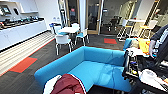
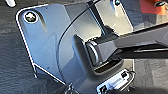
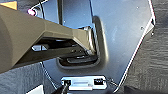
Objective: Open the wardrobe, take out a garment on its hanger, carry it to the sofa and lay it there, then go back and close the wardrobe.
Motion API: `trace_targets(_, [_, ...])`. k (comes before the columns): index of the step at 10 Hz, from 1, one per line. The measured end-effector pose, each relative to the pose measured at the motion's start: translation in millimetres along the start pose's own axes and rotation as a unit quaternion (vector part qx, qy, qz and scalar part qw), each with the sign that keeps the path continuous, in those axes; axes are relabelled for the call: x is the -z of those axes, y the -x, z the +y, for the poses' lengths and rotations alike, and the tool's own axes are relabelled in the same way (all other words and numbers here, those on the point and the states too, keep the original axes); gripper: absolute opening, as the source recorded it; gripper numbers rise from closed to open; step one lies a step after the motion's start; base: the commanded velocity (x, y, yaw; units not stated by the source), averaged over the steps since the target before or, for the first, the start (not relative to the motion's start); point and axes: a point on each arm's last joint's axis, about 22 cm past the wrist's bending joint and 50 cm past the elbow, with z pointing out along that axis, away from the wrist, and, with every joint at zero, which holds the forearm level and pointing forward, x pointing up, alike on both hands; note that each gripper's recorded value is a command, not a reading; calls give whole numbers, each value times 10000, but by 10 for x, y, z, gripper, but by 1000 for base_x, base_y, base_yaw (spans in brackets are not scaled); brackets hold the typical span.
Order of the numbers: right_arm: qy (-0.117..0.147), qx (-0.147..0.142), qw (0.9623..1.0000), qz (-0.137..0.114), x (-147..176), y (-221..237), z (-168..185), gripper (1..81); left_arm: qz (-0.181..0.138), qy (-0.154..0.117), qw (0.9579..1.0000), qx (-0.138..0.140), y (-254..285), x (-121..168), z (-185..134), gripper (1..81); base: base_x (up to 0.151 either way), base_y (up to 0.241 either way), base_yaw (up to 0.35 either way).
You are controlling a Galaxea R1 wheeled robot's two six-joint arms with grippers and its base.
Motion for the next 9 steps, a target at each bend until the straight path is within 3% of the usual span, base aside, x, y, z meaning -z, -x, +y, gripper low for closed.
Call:
trace_targets(7, [2, 5, 10000, -2, 0, 1, 2, 811, -5, 6, 10000, 6, 15, 3, 3, 811, 0, 0, 0])
trace_targets(9, [2, 5, 10000, -2, 0, 1, 2, 811, 3, 11, 10000, 6, 16, 21, -22, 811, 0, 0, -294])
